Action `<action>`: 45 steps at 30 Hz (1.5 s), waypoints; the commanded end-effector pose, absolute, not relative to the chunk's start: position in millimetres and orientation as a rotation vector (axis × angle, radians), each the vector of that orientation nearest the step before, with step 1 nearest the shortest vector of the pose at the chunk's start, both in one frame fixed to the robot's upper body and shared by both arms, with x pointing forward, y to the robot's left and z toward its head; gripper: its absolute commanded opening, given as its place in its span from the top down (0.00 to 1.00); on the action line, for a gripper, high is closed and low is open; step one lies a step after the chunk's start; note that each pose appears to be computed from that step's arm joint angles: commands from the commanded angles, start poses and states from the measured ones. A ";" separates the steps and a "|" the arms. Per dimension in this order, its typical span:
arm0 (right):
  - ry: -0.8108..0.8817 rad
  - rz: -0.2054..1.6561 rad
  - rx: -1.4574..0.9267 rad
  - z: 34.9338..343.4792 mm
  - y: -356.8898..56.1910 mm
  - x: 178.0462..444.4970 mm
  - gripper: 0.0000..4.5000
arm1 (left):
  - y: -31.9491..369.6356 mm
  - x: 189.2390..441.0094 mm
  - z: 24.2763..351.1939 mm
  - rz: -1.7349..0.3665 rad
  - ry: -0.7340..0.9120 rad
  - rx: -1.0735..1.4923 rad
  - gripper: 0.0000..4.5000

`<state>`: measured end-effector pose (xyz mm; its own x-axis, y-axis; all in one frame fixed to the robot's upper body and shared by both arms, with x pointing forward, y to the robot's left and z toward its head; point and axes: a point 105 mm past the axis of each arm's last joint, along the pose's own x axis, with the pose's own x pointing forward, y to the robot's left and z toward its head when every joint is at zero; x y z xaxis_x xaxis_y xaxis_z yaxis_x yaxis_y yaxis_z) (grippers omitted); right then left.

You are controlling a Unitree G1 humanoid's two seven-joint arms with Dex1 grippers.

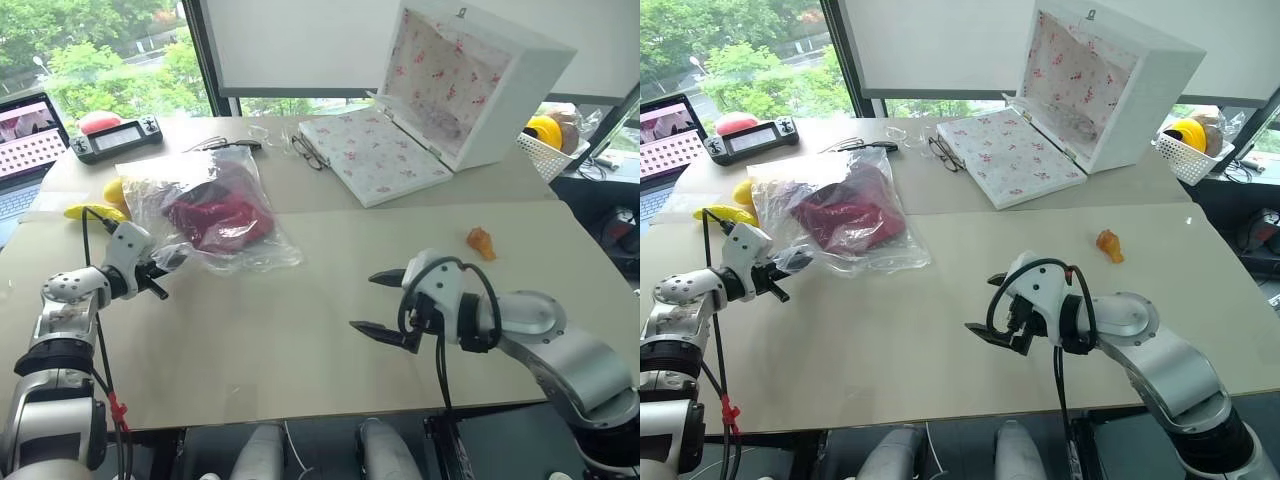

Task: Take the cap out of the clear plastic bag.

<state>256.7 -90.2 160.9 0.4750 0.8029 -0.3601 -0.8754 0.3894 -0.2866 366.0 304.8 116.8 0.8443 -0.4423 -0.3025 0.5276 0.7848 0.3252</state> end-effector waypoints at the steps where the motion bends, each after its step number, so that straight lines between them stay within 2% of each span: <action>1: 0.109 1.078 -0.491 172.2 -87.2 257.0 0.00 | 300.3 359.1 120.1 -0.584 0.193 0.445 0.47; 2: 0.109 1.078 -0.491 172.4 -87.3 257.1 0.00 | 297.5 355.0 118.9 -0.617 0.202 0.430 0.41; 11: 0.120 1.079 -0.483 170.6 -90.1 259.8 0.00 | 305.1 321.9 122.4 -0.761 0.355 0.307 0.41; 18: 0.114 1.103 -0.472 170.8 -87.0 263.3 0.00 | 303.5 300.3 191.1 -0.871 0.302 -0.022 0.41; 22: 0.108 1.111 -0.469 171.9 -86.6 266.0 0.00 | 295.2 293.3 205.2 -0.903 0.286 -0.074 0.41; 26: 0.105 1.114 -0.470 171.9 -86.4 268.3 0.00 | 303.1 290.7 174.3 -0.841 0.412 0.040 0.41; 29: 0.094 1.117 -0.470 173.9 -85.4 270.0 0.00 | 318.8 279.1 133.0 -0.798 0.577 0.178 0.41; 30: 0.091 1.118 -0.468 174.7 -85.3 270.2 0.00 | 320.6 273.7 128.6 -0.810 0.601 0.178 0.41; 35: 0.098 1.123 -0.469 173.6 -86.7 270.0 0.00 | 303.8 265.5 147.6 -0.923 0.551 0.114 0.41; 42: 0.109 1.132 -0.466 170.5 -86.0 270.8 0.00 | 230.3 258.2 228.1 -1.213 0.271 -0.076 0.41; 45: 0.106 1.132 -0.465 171.1 -85.3 271.3 0.00 | 217.9 256.3 224.8 -1.225 0.301 -0.007 0.41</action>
